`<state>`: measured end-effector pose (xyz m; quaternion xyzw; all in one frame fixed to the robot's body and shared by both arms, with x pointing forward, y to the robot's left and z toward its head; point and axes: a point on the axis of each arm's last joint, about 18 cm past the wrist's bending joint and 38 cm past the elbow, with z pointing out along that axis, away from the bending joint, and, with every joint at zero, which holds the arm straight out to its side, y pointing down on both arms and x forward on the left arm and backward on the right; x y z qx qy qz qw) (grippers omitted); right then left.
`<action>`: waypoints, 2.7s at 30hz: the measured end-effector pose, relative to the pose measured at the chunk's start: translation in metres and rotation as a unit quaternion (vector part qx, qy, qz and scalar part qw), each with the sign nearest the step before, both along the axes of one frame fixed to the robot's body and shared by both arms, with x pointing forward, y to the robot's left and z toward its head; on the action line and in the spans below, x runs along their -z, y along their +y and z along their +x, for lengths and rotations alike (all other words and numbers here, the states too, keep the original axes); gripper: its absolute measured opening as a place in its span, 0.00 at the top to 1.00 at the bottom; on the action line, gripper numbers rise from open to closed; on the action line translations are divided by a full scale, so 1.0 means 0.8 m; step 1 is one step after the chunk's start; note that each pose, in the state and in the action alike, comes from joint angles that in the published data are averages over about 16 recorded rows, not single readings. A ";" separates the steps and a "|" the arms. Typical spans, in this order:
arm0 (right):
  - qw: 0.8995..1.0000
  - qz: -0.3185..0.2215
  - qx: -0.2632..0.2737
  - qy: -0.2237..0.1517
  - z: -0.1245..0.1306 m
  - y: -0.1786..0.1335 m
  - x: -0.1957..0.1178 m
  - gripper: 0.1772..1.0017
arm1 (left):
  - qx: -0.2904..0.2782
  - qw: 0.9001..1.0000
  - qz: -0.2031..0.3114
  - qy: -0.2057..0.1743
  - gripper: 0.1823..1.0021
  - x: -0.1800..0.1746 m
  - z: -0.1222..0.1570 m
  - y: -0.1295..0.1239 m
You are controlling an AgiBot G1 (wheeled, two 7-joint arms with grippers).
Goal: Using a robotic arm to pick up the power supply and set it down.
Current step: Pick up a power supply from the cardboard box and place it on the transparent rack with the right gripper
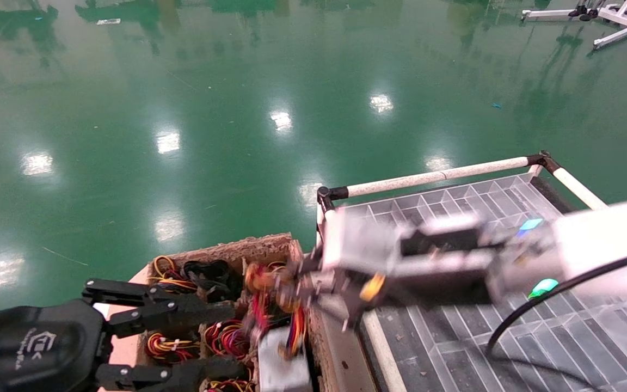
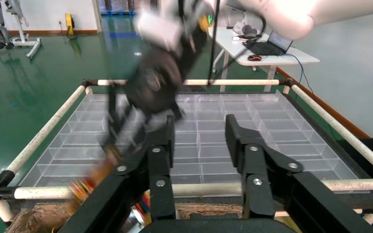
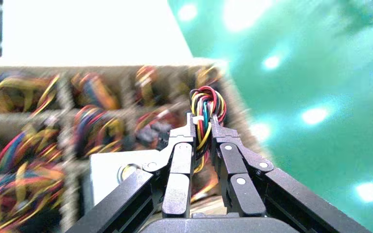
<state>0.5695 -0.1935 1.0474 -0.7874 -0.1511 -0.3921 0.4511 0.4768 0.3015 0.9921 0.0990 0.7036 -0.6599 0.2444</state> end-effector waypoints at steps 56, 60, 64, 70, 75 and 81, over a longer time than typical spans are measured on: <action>0.943 -0.147 0.153 -0.256 0.185 -0.038 -0.122 0.94 | 0.000 1.000 0.000 0.000 0.00 0.000 0.000 0.000; 0.942 -0.152 0.153 -0.258 0.190 -0.030 -0.116 0.94 | 0.000 1.000 0.000 0.000 0.00 0.000 0.000 0.000; 0.941 -0.147 0.164 -0.257 0.197 -0.031 -0.111 0.94 | 0.000 1.000 0.000 0.000 0.00 0.000 0.000 0.000; 0.940 -0.139 0.189 -0.250 0.208 -0.042 -0.100 0.94 | 0.000 1.000 0.000 0.000 0.00 0.000 0.000 0.000; 0.938 -0.138 0.209 -0.241 0.216 -0.053 -0.088 0.94 | 0.000 1.000 0.000 0.000 0.00 0.000 0.000 0.000; 0.935 -0.143 0.225 -0.232 0.223 -0.065 -0.074 0.94 | 0.000 1.000 0.000 0.000 0.00 0.000 0.000 0.000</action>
